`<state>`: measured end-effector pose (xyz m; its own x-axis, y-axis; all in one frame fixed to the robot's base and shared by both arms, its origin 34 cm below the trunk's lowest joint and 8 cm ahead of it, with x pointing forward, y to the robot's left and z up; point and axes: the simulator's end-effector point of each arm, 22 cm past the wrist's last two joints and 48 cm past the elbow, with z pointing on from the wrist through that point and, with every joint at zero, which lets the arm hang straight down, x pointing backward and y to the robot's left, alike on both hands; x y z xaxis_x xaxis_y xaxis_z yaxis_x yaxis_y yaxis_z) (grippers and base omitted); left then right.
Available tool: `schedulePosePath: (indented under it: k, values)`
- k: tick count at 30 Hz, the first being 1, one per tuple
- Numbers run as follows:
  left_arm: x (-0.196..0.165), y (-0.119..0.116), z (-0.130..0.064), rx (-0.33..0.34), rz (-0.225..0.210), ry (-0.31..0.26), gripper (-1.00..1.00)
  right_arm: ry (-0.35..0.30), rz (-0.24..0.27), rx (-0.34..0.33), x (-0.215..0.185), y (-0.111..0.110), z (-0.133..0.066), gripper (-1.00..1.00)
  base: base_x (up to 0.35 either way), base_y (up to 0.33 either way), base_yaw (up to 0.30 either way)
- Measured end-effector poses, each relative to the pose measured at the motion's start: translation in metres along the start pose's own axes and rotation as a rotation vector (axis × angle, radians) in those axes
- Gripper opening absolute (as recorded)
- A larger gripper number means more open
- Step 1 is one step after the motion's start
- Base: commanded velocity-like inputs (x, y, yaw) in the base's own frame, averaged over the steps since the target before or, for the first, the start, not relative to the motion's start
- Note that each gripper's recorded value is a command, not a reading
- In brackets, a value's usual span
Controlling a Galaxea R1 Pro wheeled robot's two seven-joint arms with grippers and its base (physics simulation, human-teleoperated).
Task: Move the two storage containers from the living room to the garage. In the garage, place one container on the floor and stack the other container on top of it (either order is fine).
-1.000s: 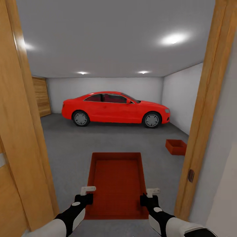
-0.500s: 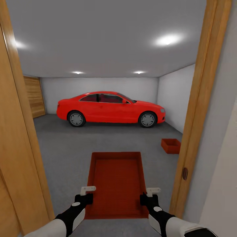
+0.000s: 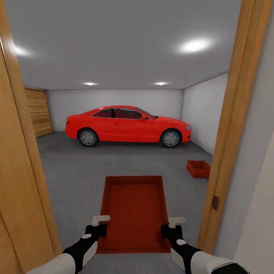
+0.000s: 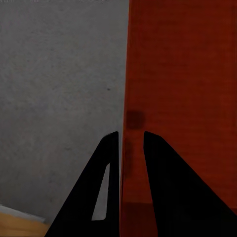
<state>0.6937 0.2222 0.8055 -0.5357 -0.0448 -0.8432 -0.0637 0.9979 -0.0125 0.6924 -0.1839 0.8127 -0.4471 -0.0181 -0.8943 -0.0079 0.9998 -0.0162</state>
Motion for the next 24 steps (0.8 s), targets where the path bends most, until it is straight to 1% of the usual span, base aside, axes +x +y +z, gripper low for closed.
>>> schedulePosePath:
  k: [12,17,21,22,24]
  values:
    - [-0.0011,0.0006,0.0000,0.001,0.000,-0.002,-1.00,-0.003,0.001,0.000,-0.0009,0.0007,-0.0002,-1.00,0.294,0.000,0.000]
    - [-0.0016,0.0008,0.0004,0.001,0.000,-0.003,-1.00,-0.003,0.001,0.000,-0.0011,0.0010,0.0003,-1.00,0.082,0.001,0.000]
    - [-0.0021,0.0011,0.0003,0.000,0.001,-0.004,-1.00,-0.004,0.002,-0.001,-0.0012,0.0013,0.0001,-1.00,0.102,0.238,0.000]
    - [-0.0008,-0.0037,-0.0003,-0.005,0.002,0.001,-1.00,0.000,-0.004,0.001,-0.0003,-0.0040,0.0008,-1.00,0.100,0.198,0.000]
    - [-0.0008,-0.0031,-0.0002,-0.005,0.003,0.002,-1.00,0.001,-0.001,0.000,-0.0002,-0.0035,0.0008,-1.00,0.065,0.120,0.000]
